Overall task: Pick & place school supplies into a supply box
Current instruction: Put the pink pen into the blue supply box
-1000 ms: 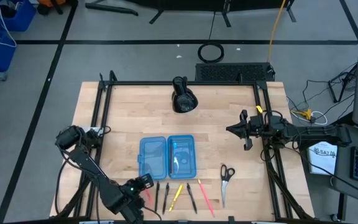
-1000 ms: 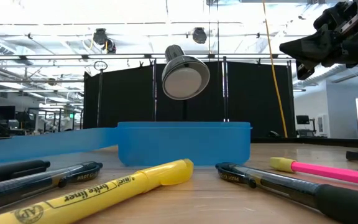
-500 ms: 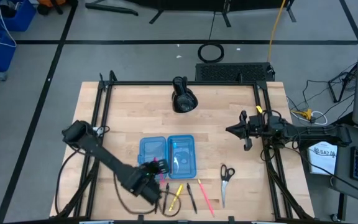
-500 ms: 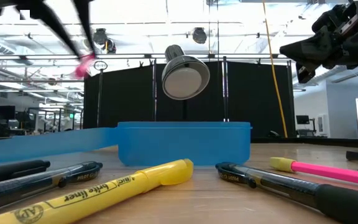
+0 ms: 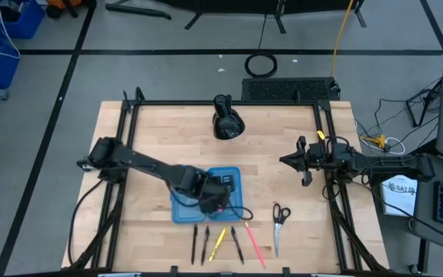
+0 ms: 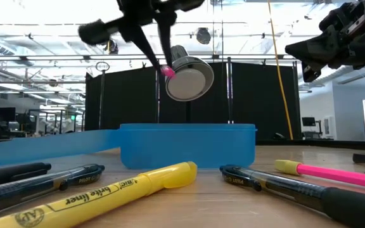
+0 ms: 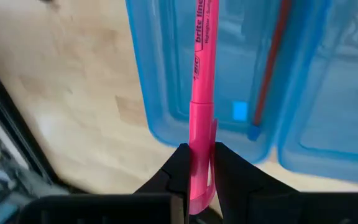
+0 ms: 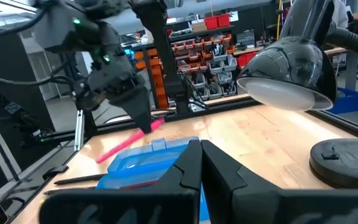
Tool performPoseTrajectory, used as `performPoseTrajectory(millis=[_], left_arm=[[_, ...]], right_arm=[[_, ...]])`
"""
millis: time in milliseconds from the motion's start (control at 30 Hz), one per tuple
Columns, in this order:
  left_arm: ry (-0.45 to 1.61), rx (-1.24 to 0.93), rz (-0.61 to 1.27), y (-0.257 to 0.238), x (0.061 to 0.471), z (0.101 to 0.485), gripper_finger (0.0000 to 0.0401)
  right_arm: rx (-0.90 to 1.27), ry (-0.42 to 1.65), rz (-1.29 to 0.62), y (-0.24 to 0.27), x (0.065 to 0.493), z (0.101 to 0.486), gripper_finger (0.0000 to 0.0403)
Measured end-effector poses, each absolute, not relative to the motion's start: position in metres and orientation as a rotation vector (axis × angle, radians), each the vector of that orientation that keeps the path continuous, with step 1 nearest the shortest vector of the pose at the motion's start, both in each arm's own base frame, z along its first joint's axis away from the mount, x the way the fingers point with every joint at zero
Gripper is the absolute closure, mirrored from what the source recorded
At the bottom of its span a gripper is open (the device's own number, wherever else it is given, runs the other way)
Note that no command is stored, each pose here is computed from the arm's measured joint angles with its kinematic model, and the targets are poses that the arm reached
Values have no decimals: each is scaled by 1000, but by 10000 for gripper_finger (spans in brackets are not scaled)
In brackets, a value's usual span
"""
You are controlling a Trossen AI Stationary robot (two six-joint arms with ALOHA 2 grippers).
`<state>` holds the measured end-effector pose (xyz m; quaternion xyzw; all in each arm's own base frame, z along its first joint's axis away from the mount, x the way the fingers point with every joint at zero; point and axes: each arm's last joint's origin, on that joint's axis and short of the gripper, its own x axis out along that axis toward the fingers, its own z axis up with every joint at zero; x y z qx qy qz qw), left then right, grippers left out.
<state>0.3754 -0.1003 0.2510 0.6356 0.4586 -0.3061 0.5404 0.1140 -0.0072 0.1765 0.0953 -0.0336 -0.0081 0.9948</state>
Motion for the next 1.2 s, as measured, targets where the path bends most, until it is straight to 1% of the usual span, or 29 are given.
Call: performPoseTrajectory(millis=[267,533,800,1100,1200], left_arm=[[969,1471,-790,-77,387,230,350],[888,1400,-800,-61,386,194,350],[977,1406,-842,-46,373,168,350],[1021,1402,-870,-31,368,154,350],[996,1394,-879,-29,371,151,350]], right_arm=[[160,-67,-18,-7,114,176,403],[147,-66,-18,-7,114,176,403],[138,-66,-19,-7,114,176,403],[136,-97,-21,-7,114,179,403],[135,-96,-21,-7,114,179,403]])
